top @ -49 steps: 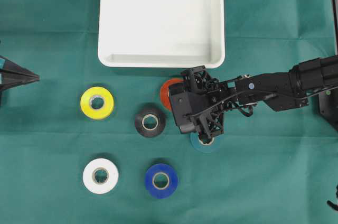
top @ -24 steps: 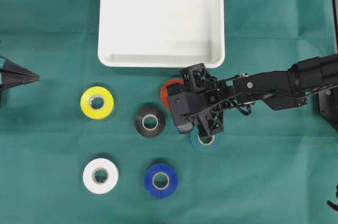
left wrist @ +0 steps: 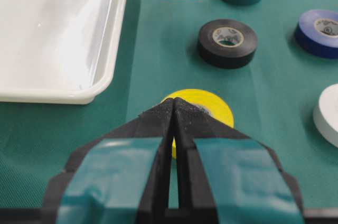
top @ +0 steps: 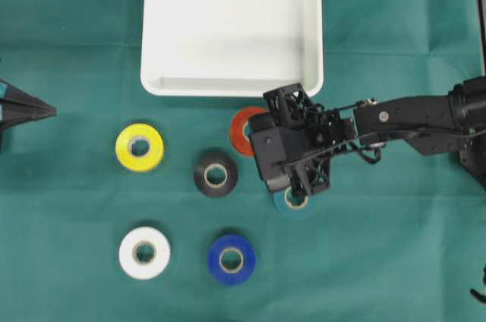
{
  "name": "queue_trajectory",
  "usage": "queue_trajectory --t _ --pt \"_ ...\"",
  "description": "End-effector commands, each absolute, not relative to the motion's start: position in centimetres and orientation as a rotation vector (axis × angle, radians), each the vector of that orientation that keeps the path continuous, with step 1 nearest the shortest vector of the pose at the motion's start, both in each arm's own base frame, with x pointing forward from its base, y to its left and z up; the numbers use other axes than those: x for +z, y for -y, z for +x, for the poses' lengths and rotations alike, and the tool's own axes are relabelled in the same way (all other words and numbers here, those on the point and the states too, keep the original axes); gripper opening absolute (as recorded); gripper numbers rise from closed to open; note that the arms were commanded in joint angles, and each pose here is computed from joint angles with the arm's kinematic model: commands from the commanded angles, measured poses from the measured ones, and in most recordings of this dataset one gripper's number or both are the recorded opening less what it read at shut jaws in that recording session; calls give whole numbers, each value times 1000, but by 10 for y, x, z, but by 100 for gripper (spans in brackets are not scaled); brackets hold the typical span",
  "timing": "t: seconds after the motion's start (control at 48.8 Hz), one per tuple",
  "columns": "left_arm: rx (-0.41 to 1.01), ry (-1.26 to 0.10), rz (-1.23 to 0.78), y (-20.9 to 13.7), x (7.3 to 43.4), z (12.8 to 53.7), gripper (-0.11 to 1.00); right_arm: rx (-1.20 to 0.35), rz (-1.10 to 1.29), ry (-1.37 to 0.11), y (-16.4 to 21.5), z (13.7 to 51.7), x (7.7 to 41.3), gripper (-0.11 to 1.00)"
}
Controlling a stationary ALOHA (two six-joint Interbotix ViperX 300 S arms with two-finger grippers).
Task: Put the tape into the white case with the right arm.
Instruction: 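Lower the right gripper and grasp the red tape roll, then lift the red tape and carry it into the white tray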
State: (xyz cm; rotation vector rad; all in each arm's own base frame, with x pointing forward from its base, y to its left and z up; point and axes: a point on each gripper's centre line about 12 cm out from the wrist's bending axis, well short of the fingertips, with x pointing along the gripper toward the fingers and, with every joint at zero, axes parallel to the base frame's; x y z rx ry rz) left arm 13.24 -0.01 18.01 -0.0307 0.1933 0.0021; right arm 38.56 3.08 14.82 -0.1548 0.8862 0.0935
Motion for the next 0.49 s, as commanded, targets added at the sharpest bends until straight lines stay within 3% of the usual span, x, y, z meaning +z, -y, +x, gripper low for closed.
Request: queue_trajectory --t 0.0,0.471 --pt "4 -181 -31 0 185 134 0 93 -153 -834 -32 390 165 2" --pt "4 -181 -31 0 185 134 0 78 -208 -784 -16 395 170 2"
